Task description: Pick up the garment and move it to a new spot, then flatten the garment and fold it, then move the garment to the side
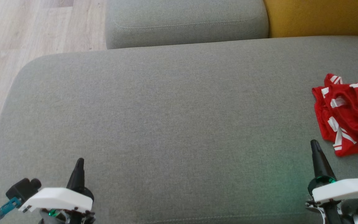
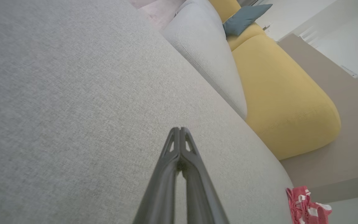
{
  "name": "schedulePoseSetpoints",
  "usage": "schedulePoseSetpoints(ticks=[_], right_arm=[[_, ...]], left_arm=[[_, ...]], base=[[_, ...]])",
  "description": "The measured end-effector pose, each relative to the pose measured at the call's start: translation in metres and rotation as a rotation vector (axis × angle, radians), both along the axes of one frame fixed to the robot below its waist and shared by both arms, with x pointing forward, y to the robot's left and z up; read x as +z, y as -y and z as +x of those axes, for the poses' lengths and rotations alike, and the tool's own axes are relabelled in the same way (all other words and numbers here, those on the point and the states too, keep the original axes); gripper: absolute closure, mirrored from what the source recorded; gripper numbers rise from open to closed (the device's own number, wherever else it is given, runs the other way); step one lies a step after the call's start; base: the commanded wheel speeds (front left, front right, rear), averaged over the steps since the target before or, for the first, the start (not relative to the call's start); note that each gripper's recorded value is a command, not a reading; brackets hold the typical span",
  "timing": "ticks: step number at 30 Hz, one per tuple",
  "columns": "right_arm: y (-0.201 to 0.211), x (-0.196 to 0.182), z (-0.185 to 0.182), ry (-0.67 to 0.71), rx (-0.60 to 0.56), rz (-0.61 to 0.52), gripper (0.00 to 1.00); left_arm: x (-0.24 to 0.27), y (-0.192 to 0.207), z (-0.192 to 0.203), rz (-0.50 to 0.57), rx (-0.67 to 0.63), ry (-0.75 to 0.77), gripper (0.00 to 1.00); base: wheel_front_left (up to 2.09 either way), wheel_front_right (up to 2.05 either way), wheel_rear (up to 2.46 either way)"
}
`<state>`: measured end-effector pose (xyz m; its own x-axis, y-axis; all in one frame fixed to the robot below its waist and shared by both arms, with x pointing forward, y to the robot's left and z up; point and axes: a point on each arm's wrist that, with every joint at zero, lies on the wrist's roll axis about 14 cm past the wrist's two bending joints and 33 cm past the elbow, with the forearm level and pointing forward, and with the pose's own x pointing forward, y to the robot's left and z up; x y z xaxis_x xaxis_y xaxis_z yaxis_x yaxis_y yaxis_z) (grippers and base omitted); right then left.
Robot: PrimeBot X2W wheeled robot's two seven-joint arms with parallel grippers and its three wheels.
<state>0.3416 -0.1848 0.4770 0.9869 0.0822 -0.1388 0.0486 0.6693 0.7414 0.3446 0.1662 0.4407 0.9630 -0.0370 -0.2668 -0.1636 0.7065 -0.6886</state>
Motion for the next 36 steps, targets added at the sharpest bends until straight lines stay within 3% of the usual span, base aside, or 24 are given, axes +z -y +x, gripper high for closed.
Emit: schedulePoseSetpoints(ticks=[36], right_arm=[[0.013,-0.001,0.018,0.007,-0.110,0.425,1.00]], left_arm=[[0.015,-0.011,0.016,-0.459,0.098,0.044,1.00]], base=[[0.00,0.00,0.00]])
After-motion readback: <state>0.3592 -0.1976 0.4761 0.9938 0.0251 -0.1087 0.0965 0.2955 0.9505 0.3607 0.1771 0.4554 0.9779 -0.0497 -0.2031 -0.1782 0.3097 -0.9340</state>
